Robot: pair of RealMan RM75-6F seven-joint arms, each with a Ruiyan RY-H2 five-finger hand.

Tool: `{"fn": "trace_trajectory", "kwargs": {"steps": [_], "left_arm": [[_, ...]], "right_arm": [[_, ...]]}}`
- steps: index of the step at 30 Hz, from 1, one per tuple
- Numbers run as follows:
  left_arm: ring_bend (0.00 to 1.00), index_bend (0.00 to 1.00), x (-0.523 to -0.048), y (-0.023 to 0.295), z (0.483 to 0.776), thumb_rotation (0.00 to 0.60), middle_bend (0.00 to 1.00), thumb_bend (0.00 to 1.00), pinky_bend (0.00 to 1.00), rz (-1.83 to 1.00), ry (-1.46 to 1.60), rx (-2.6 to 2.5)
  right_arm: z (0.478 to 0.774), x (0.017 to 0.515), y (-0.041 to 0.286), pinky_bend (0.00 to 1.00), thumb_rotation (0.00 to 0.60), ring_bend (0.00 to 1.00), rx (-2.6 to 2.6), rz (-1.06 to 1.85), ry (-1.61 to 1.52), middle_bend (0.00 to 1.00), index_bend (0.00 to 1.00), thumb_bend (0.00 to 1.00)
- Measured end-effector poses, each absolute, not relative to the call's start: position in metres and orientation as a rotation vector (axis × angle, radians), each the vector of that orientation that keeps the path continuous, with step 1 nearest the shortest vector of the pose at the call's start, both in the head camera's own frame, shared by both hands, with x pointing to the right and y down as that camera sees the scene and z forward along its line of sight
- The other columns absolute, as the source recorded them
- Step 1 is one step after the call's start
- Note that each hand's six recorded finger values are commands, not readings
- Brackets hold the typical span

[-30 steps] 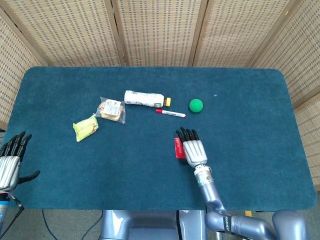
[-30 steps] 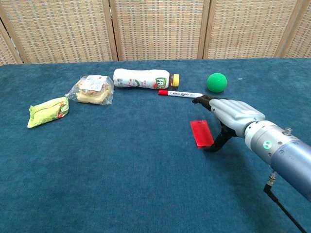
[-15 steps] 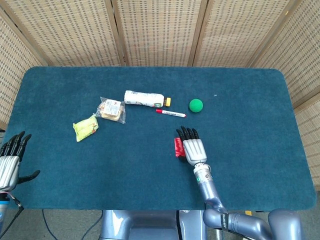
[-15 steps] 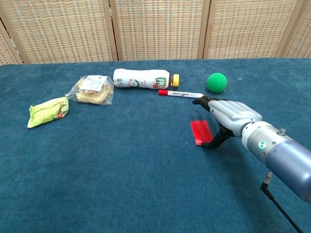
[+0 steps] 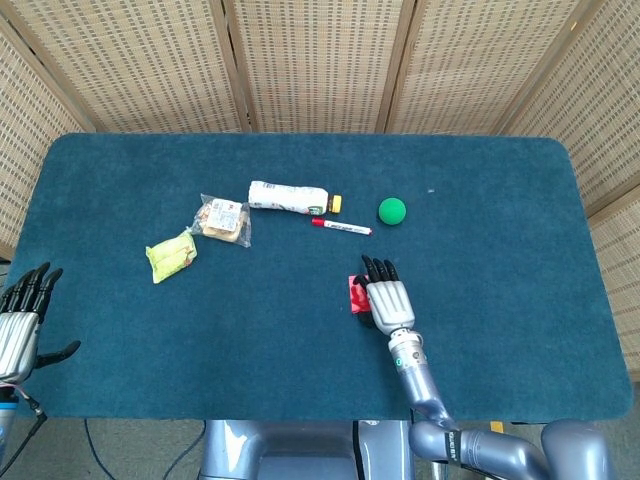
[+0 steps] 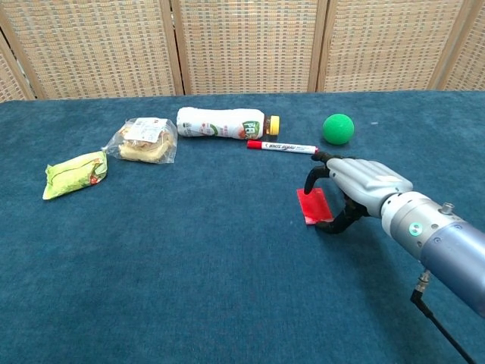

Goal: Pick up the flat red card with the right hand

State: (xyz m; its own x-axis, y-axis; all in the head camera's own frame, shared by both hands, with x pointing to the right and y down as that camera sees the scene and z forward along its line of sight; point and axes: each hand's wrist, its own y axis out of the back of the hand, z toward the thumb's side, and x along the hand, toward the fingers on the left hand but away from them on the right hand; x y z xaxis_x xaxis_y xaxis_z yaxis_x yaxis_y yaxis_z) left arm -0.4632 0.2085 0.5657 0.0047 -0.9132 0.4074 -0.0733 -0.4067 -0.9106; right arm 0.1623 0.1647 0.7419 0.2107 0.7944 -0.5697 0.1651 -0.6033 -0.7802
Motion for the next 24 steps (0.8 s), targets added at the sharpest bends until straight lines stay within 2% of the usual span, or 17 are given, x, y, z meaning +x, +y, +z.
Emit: {"fn": "trace_trajectory", "kwargs": {"steps": [7,24], "left_arm": [[0.00,0.00,-0.4628,0.2082,0.5652,0.600,0.00,0.10,0.10,-1.484,1.045,-1.567],[0.00,0.00,-0.4623,0.2085,0.5656,0.600,0.00,0.10,0.10,-1.484,1.040,-1.570]], "right_arm": [[0.7399,0.1650,0.1652,0.00,0.600,0.00,-1.915,1.421,-0.888,0.02,0.58,0.40],[0.7442,0.1633,0.1673,0.00,0.600,0.00,-1.921,1.431,-0.863,0.03,0.57,0.40]]}}
